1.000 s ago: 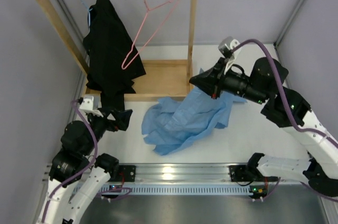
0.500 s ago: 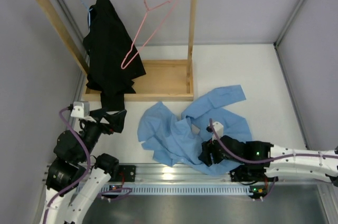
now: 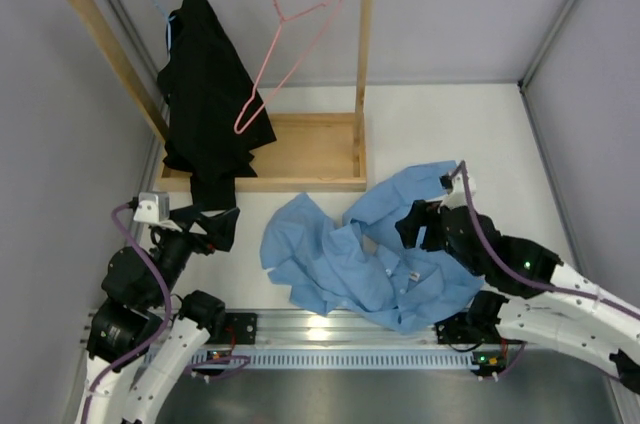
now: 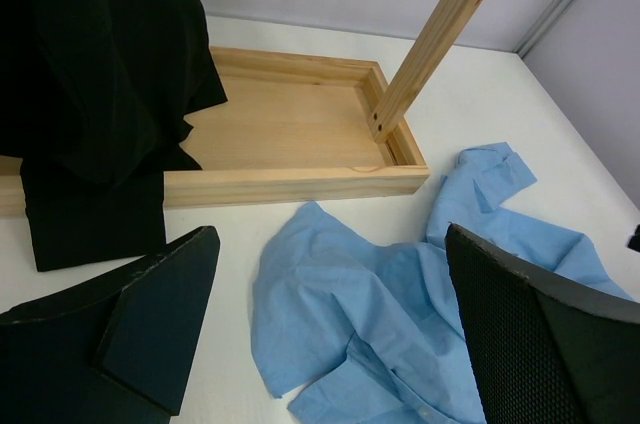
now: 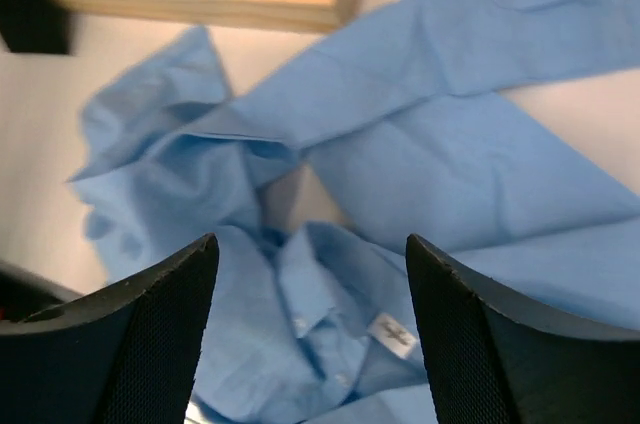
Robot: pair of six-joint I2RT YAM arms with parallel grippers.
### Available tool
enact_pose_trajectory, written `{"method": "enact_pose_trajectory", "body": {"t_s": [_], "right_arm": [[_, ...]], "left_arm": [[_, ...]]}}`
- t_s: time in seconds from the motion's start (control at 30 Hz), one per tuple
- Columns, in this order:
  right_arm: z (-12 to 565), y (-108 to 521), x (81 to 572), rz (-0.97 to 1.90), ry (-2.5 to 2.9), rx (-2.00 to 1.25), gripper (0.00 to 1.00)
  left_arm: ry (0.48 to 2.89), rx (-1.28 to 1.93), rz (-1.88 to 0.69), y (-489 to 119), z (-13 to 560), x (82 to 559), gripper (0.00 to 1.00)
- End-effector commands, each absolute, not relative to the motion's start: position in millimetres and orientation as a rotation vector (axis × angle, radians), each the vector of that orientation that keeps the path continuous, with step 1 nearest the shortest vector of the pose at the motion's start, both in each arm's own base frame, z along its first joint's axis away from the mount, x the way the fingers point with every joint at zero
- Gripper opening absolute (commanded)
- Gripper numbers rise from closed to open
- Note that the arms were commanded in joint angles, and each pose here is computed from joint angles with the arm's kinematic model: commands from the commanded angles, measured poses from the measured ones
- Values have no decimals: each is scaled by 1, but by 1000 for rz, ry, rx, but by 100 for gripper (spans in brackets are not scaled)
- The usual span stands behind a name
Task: Place the shirt on the hanger
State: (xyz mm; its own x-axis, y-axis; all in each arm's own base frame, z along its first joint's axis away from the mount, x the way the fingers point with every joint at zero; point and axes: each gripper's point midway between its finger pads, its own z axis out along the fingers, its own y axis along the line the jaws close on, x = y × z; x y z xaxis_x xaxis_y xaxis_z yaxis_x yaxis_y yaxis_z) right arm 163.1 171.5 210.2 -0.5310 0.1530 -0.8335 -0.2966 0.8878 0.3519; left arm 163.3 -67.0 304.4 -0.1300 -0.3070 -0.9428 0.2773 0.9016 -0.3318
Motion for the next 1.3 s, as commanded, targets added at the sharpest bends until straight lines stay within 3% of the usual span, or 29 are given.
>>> {"method": "enact_pose_trajectory", "body": {"t_s": [0.0, 0.27, 0.33, 0.47, 0.5, 0.53, 0.57, 0.7, 0.83, 1.03, 1.17, 1.27], "right_arm": [[166, 157, 169, 453, 2258, -223, 72], [104, 228, 148, 832, 2375, -428, 67], [93, 238, 140, 898, 2411, -465, 56], [88, 247, 143, 890, 2416, -494, 48], [89, 250, 146, 883, 2405, -497, 38], [98, 254, 150, 890, 2367, -509, 6], [105, 257, 152, 905, 2333, -512, 0], [156, 267, 171, 918, 2147, -516, 0], [259, 275, 184, 934, 1867, -579, 0], [385, 305, 140, 1100, 1541, -781, 0], [380, 347, 89, 1175, 1532, -926, 0], [316, 390, 58, 1193, 1626, -952, 0]], "left_arm": [[1590, -36, -506, -67, 313, 167, 98], [1596, -33, -507, -68, 312, 167, 98], [1599, -31, -508, -68, 311, 168, 98], [1601, -31, -507, -68, 311, 168, 98], [1601, -30, -508, -69, 311, 168, 98], [1604, -31, -506, -69, 310, 169, 98], [1606, -31, -506, -69, 310, 169, 98], [1613, -29, -505, -69, 309, 170, 98], [1632, -12, -513, -74, 308, 173, 98], [1625, -26, -497, -70, 310, 174, 98], [1580, -110, -446, -53, 317, 172, 98], [1538, -145, -432, -44, 322, 166, 98]]}}
